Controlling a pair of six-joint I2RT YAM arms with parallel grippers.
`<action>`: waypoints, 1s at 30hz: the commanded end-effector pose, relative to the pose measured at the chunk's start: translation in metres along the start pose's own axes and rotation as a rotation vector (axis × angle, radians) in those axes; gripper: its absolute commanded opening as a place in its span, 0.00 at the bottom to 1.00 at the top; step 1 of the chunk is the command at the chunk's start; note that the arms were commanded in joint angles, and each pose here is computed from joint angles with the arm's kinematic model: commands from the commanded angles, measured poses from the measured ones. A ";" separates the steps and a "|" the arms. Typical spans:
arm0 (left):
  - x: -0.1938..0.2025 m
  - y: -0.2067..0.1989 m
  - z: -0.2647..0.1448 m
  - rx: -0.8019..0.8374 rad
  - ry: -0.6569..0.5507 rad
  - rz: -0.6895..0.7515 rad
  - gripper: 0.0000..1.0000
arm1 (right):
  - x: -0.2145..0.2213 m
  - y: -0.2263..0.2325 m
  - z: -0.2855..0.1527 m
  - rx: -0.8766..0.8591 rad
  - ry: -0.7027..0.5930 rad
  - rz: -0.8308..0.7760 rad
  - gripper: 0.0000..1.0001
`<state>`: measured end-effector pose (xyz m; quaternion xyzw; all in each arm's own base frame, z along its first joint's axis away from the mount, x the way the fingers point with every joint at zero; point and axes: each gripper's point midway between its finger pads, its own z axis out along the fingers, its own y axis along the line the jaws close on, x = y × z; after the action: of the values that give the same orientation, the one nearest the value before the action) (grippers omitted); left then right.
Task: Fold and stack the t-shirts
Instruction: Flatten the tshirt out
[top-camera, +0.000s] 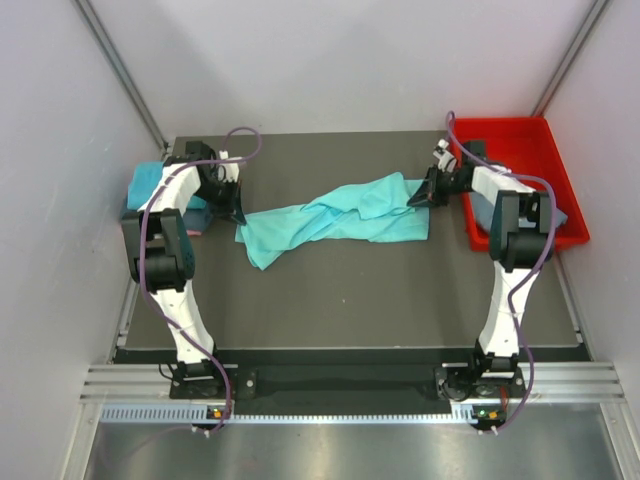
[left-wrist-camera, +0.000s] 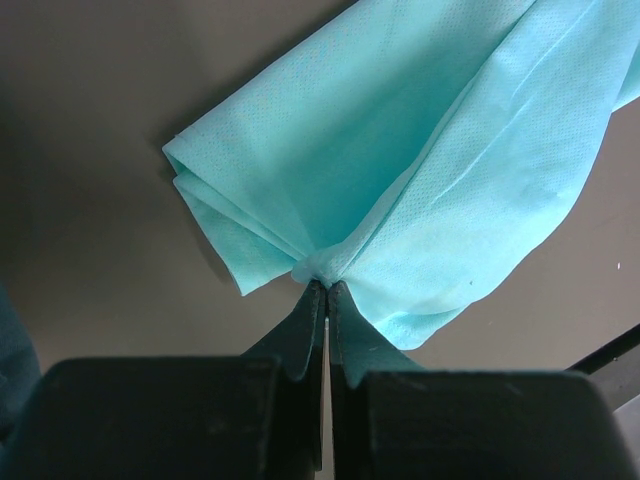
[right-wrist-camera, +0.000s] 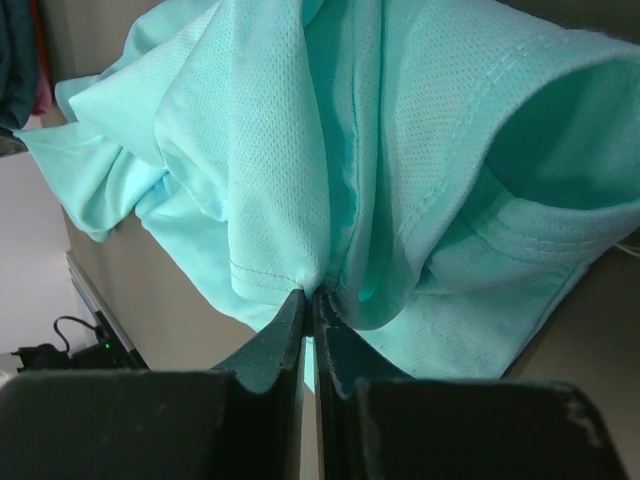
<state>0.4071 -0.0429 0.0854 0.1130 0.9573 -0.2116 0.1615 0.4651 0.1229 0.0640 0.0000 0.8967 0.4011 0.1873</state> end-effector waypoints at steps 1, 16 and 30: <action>-0.009 -0.001 -0.003 0.001 -0.019 0.029 0.00 | -0.026 0.029 -0.015 -0.030 -0.062 -0.115 0.02; -0.132 -0.052 -0.125 -0.015 -0.451 0.263 0.00 | -0.103 0.162 -0.158 -0.025 -0.422 -0.447 0.00; -0.067 -0.101 -0.141 0.132 -0.441 0.236 0.00 | 0.038 0.102 -0.136 0.080 -0.230 -0.257 0.00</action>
<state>0.4177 -0.0698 0.2633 0.1735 0.8766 -0.2477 0.3743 0.3881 0.1043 0.2287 -0.0744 0.8640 0.3482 0.3561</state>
